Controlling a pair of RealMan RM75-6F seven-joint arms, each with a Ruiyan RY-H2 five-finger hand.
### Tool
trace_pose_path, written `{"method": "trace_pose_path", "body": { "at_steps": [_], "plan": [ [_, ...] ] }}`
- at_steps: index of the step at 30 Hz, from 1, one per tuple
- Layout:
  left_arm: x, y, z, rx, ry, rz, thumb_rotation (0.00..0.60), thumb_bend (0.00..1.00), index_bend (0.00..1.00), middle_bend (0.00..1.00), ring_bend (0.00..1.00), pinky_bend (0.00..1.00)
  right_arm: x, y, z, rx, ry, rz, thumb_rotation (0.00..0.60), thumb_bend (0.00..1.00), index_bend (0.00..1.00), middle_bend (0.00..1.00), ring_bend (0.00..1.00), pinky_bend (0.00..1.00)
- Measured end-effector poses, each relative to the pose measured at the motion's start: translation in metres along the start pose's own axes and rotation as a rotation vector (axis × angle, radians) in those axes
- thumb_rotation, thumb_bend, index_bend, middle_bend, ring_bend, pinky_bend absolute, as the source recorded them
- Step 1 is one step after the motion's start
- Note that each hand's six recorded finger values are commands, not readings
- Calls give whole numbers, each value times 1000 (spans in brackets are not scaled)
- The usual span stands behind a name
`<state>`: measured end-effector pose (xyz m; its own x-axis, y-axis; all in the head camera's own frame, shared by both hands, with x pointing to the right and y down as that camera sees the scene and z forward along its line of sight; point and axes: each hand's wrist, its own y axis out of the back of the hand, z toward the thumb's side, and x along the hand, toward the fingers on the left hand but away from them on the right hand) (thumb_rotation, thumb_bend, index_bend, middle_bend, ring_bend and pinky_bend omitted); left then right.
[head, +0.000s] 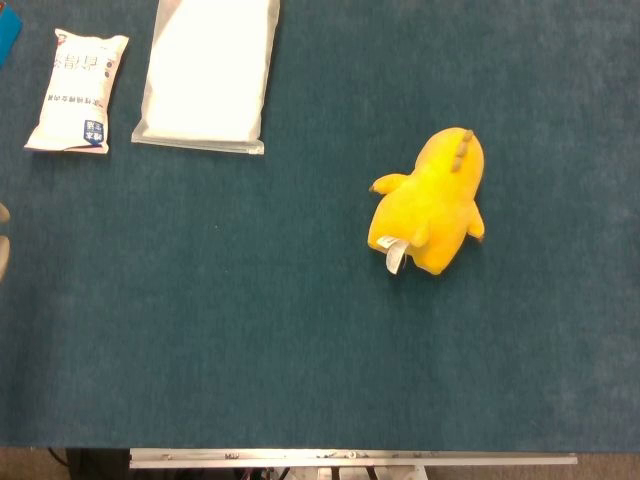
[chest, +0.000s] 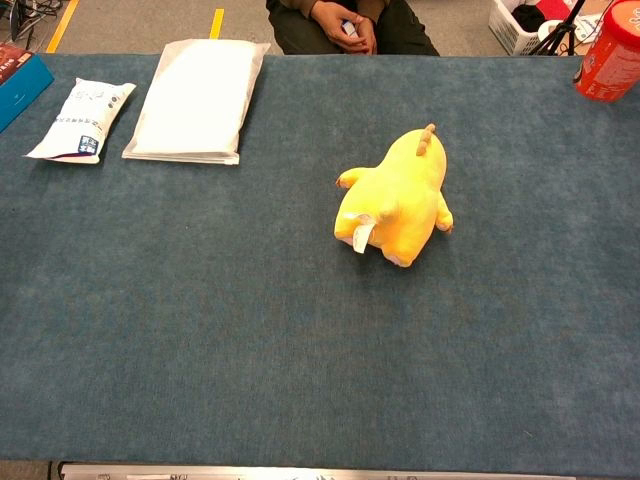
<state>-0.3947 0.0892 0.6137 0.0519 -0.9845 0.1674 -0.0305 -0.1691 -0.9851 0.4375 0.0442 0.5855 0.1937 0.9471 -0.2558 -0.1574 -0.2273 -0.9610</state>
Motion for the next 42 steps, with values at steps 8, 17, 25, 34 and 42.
{"method": "trace_pose_path", "body": {
  "at_steps": [8, 17, 25, 34, 42],
  "plan": [
    [-1, -1, -1, 1, 4, -3, 600, 389, 456, 430, 327, 415, -7, 4, 11, -28, 46, -17, 600, 73, 299, 244, 87, 55],
    [-2, 1, 1, -7, -1, 4, 600, 389, 456, 430, 327, 415, -32, 8, 59, -90, 236, 2, 600, 73, 389, 275, 100, 55],
    [-6, 5, -4, -7, 11, 15, 600, 389, 456, 430, 327, 415, -59, 0, 132, -101, 478, 76, 600, 72, 407, 278, 102, 55],
    [-9, 7, -11, -6, 27, 18, 600, 389, 456, 429, 327, 415, -71, -31, 197, -47, 640, 135, 600, 73, 423, 283, 128, 55],
    [-9, 7, -14, -6, 32, 20, 600, 389, 455, 430, 327, 415, -91, -54, 209, -8, 627, 165, 600, 72, 433, 290, 127, 55]
  ]
}}
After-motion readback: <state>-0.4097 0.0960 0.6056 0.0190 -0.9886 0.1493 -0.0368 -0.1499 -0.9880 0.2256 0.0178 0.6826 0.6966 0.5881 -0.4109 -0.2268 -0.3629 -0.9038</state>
